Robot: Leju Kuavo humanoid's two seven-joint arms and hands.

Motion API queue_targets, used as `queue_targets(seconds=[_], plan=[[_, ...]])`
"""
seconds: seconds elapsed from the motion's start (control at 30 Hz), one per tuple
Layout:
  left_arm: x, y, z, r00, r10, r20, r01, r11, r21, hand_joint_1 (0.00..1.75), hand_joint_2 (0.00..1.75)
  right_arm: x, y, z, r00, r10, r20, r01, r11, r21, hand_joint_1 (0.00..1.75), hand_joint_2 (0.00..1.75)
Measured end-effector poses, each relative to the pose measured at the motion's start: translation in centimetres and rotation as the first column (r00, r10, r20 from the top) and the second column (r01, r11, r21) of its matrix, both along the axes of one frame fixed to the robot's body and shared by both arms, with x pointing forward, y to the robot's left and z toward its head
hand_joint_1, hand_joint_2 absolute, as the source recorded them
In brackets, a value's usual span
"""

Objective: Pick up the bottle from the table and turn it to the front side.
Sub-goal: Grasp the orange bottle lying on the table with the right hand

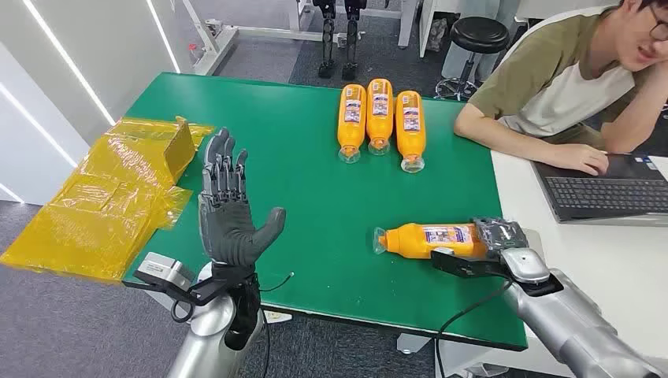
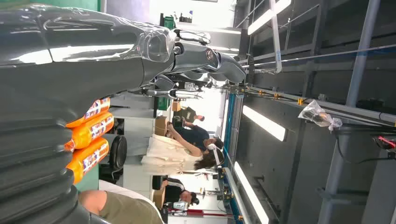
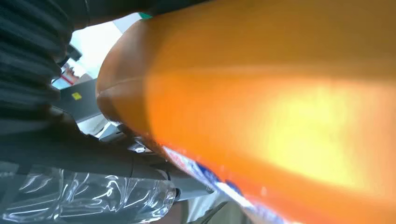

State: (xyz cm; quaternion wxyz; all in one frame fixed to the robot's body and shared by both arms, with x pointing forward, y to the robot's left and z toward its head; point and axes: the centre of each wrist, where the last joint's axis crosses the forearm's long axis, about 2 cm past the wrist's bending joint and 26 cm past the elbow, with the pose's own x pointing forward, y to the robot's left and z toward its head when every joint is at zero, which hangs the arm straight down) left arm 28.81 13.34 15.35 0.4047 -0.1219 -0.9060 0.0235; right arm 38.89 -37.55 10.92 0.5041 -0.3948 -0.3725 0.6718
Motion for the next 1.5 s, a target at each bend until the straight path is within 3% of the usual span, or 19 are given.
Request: queue_targets(seconds=[0.2,0.33,0.43,0.57,0.7,0.87,1.03,1.27,1.5], plan=[[0.0,0.0,0.0,1.000,0.006,0.000,-0.006,1.000,0.003,0.00,1.75,-2.2,4.4,-2.0,0.967,0.022,0.253,-0.080,0.973,0.218,1.75,1.75],[0.0,0.0,0.0,1.000,0.011,0.000,-0.011,1.000,0.002,0.00,1.75,-3.8,7.6,-2.8,0.954,0.000,0.299,-0.109,0.930,0.351,1.75,1.75],[0.0,0.0,0.0,1.000,0.020,-0.003,-0.020,1.000,-0.002,0.00,1.75,-5.4,9.5,-2.9,0.905,-0.083,0.418,-0.169,0.831,0.530,1.75,1.75],[0.0,-0.1,0.1,0.999,0.036,-0.007,-0.036,0.999,-0.008,0.00,1.75,-8.8,12.2,-2.3,0.780,-0.268,0.565,-0.280,0.658,0.699,1.75,1.75],[-0.1,-0.6,0.1,1.000,0.028,-0.008,-0.028,1.000,-0.010,0.00,1.75,-12.1,14.7,-1.6,0.703,-0.365,0.611,-0.385,0.526,0.758,1.75,1.75],[-0.2,-1.3,0.1,1.000,-0.006,-0.010,0.006,1.000,-0.008,0.00,1.75,-14.0,16.1,-0.5,0.647,-0.440,0.623,-0.445,0.445,0.777,1.75,1.75],[-0.4,-2.5,0.2,0.984,-0.170,-0.052,0.170,0.985,-0.007,0.00,1.75,-15.3,17.5,0.6,0.609,-0.503,0.613,-0.478,0.383,0.790,1.75,1.75],[-1.0,-5.0,-0.6,0.894,-0.435,-0.102,0.437,0.899,-0.007,0.00,1.75,-15.9,19.3,1.3,0.638,-0.513,0.574,-0.465,0.337,0.819,1.75,1.75],[-1.4,-5.9,-1.1,0.847,-0.516,-0.129,0.520,0.854,-0.007,0.00,1.75,-15.9,20.0,1.6,0.655,-0.487,0.579,-0.472,0.334,0.816,1.75,1.75]])
